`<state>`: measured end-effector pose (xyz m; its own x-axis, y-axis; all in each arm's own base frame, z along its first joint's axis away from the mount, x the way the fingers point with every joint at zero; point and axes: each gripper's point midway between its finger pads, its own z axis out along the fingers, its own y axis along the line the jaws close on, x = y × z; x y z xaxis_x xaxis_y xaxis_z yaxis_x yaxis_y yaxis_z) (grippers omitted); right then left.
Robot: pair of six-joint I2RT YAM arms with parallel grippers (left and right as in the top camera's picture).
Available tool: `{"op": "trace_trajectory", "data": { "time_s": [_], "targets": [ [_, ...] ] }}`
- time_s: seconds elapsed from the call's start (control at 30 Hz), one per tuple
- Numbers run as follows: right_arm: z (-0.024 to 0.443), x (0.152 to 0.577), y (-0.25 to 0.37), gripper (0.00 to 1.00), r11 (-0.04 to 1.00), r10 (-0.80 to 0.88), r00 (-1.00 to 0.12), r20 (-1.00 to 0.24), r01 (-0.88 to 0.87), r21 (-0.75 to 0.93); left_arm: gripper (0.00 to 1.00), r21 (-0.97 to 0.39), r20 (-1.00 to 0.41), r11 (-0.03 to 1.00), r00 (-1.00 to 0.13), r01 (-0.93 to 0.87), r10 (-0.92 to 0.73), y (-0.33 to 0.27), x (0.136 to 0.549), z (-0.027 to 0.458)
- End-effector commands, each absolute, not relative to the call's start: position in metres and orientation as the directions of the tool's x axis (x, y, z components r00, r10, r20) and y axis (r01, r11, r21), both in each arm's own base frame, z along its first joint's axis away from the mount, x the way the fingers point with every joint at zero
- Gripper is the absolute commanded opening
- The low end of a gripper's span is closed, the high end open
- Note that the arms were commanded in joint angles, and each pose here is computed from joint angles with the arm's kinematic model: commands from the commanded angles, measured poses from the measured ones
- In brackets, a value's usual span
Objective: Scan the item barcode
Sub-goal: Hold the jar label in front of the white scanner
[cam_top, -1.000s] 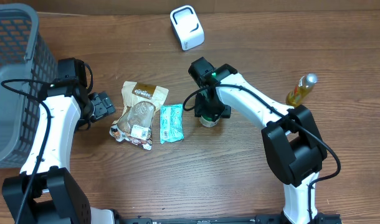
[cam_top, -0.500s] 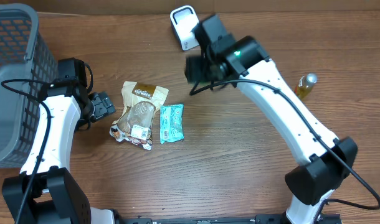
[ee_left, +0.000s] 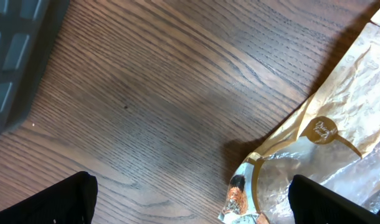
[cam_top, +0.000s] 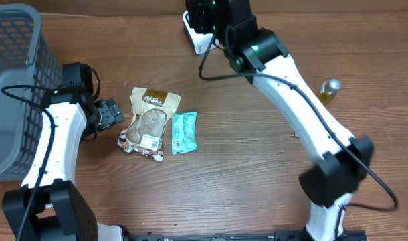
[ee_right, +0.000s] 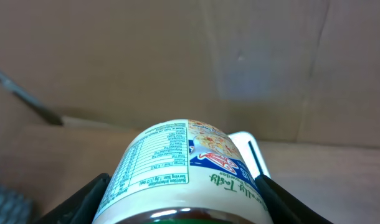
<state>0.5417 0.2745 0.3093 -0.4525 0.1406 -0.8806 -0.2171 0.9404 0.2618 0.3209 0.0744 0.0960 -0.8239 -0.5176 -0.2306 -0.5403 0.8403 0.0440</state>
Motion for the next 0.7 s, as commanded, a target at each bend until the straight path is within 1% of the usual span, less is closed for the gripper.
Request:
{"op": "trace_trajectory", "data": {
  "time_s": [0.0,0.1,0.2,0.4,0.57,0.67],
  "targets": [
    [0.258,0.583,0.254,0.41,0.961,0.15,-0.456,-0.877,-0.143,0.238,1.0,0.039,-0.248,0.831,-0.811,-0.555,-0.53,0.076,0.32,0.101],
    [0.233,0.607,0.248,0.41,0.961,0.17,-0.433,-0.885,-0.124,0.245,1.0,0.04,-0.248,0.831,-0.811,-0.555,-0.53,0.076,0.32,0.101],
    [0.214,0.624,0.245,0.46,0.959,0.19,-0.411,-0.892,-0.117,0.259,0.99,0.04,-0.248,0.831,-0.811,-0.555,-0.53,0.076,0.32,0.101],
    [0.21,0.633,0.266,0.47,0.928,0.209,-0.381,-0.901,-0.215,0.306,1.0,0.039,-0.248,0.831,-0.811,-0.555,-0.53,0.076,0.32,0.101],
    [0.2,0.641,0.27,0.46,0.923,0.218,-0.358,-0.908,-0.226,0.311,1.0,0.039,-0.248,0.831,-0.811,-0.555,-0.53,0.076,0.32,0.101],
    [0.182,0.648,0.273,0.45,0.922,0.223,-0.348,-0.911,-0.229,0.313,1.0,0.039,-0.248,0.83,-0.811,-0.556,-0.531,0.076,0.32,0.101]
  ]
}}
